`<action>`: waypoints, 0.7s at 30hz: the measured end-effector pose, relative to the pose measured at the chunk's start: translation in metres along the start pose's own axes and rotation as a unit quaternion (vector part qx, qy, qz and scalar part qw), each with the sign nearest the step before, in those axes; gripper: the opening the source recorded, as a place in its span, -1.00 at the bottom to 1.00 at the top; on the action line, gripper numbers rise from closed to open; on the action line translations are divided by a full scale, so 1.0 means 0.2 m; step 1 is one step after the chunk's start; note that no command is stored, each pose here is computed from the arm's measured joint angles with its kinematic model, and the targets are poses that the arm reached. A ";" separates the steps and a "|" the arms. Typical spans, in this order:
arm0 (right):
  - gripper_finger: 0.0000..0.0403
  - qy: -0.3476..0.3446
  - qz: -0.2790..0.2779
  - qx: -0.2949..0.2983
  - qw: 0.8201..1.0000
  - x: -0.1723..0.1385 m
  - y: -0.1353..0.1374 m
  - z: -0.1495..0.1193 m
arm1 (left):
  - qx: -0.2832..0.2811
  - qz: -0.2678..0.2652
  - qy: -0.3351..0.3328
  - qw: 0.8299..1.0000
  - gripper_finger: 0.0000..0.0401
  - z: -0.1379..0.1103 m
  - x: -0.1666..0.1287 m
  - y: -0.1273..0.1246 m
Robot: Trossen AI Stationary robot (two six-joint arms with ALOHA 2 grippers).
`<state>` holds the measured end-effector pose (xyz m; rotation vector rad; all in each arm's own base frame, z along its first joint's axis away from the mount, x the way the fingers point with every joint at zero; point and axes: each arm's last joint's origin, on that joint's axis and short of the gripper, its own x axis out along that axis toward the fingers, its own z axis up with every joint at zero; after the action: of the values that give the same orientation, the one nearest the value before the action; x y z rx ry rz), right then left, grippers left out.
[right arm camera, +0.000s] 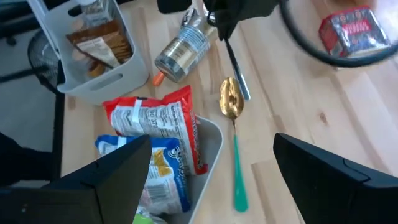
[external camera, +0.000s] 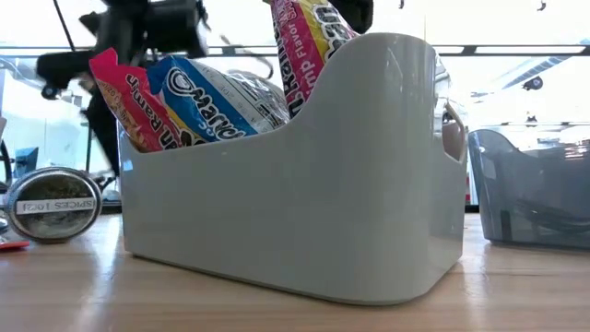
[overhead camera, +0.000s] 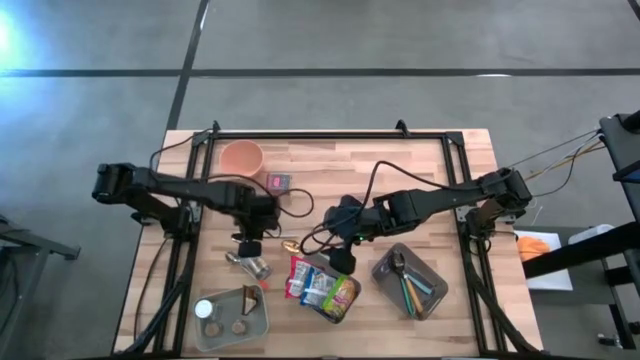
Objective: Pick & Place Food Item
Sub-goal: Put the silver spoon into the black bin
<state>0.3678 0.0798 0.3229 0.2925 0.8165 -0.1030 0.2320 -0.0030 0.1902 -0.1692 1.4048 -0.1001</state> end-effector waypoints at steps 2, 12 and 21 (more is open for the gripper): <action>0.66 0.000 -0.002 -0.013 1.000 0.00 0.00 0.00 | -0.001 -0.006 -0.012 1.000 -1.00 0.04 -0.05 -0.01; 0.66 -0.047 -0.080 -0.179 0.979 -0.07 0.02 0.06 | -0.061 -0.121 -0.063 0.989 -1.00 0.16 -0.28 0.00; 0.66 -0.091 -0.171 -0.350 0.916 -0.20 0.14 0.11 | -0.110 -0.261 -0.181 0.942 -1.00 0.32 -0.44 0.05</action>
<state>0.3616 0.0999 0.3714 -0.5360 0.6643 -0.1542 0.2796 0.0248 0.2836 -0.7120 0.9709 -0.3342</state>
